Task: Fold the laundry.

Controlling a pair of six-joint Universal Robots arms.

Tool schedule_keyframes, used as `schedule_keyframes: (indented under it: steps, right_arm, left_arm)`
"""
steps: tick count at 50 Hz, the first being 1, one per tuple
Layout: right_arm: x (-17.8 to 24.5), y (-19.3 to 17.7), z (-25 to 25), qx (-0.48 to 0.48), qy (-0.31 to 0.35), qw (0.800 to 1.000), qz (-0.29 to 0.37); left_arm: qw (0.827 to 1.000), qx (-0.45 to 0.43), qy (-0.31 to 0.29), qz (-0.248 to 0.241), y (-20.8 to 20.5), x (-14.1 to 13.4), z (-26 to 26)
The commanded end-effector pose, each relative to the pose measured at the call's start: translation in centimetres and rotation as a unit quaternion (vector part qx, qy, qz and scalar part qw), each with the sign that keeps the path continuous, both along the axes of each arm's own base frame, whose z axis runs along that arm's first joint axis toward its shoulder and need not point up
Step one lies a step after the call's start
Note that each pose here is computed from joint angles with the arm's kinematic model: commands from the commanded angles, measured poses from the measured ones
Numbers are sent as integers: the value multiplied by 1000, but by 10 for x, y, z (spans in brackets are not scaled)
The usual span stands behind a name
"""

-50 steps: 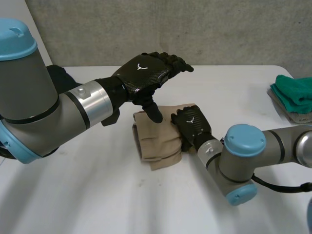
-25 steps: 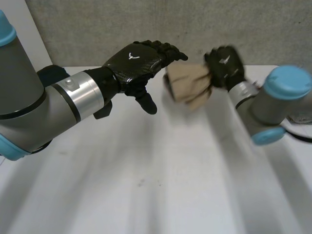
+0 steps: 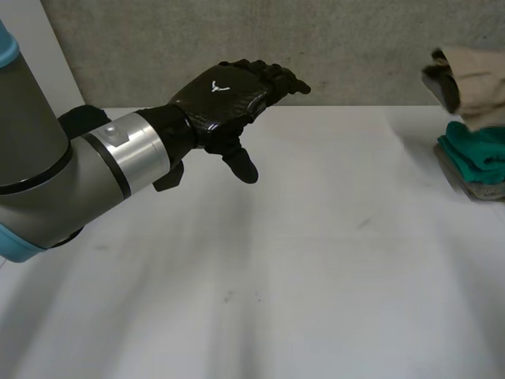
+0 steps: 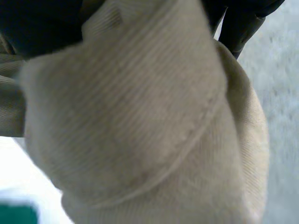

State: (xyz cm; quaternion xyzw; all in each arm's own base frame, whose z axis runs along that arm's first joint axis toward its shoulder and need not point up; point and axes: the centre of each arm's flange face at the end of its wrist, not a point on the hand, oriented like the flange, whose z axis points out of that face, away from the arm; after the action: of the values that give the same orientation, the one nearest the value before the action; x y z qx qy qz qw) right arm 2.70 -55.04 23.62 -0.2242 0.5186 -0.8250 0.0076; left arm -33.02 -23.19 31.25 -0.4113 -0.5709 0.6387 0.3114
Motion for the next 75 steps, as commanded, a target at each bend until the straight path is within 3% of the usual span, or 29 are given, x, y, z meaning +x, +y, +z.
schedule_keyframes:
  steps: [1,10,16,26,33,39,43,46,50,51,54,55,58,62,63,67,70,75]
  right_arm:
    - [-57,-4,-53,61,-34,998,-2]
    - [-77,-1,-110,113,-47,992,3]
    - [-75,-1,-118,122,-56,991,-5]
    - [-70,7,-76,120,-66,990,-26]
    - [-72,46,-35,162,-77,983,-47]
    - [-111,105,-21,221,-54,967,-117]
    - [-144,138,-12,253,17,949,-188]
    - [-159,149,-3,262,54,938,-219]
    - [-194,152,36,234,127,902,-340]
    - [-202,152,52,216,136,882,-395]
    - [-185,140,75,165,146,881,-419]
    - [-151,127,93,111,154,901,-391]
    - [-95,119,122,22,148,930,-336]
    - [4,139,142,-82,106,970,-200]
    - [19,144,141,-91,100,976,-172]
    - [98,179,122,-96,77,992,-20]
    - [151,209,87,-55,72,993,81]
    - [197,249,38,19,74,985,153]
  left_arm:
    - [1000,0,0,-6,4,-3,0]
    - [1000,3,-2,-9,6,-5,-2]
    - [1000,3,-2,-9,6,-5,-3]
    - [1000,0,-1,-9,6,-5,-1]
    - [1000,-2,0,-14,10,-6,1]
    - [1000,-7,4,-17,16,-6,6]
    - [1000,-6,3,-16,16,-4,6]
    - [1000,-8,4,-14,16,-2,8]
    - [1000,-12,6,-10,15,0,10]
    - [1000,-18,9,-4,12,3,14]
    - [999,-30,16,13,3,9,19]
    - [998,-41,22,33,-4,14,24]
    - [994,-65,36,83,-22,26,32]
    - [971,-118,65,200,-58,55,48]
    - [957,-137,75,245,-77,72,53]
    - [932,-154,47,325,-131,120,35]
    - [927,-142,4,348,-162,145,9]
    - [924,-95,-114,354,-212,192,-71]
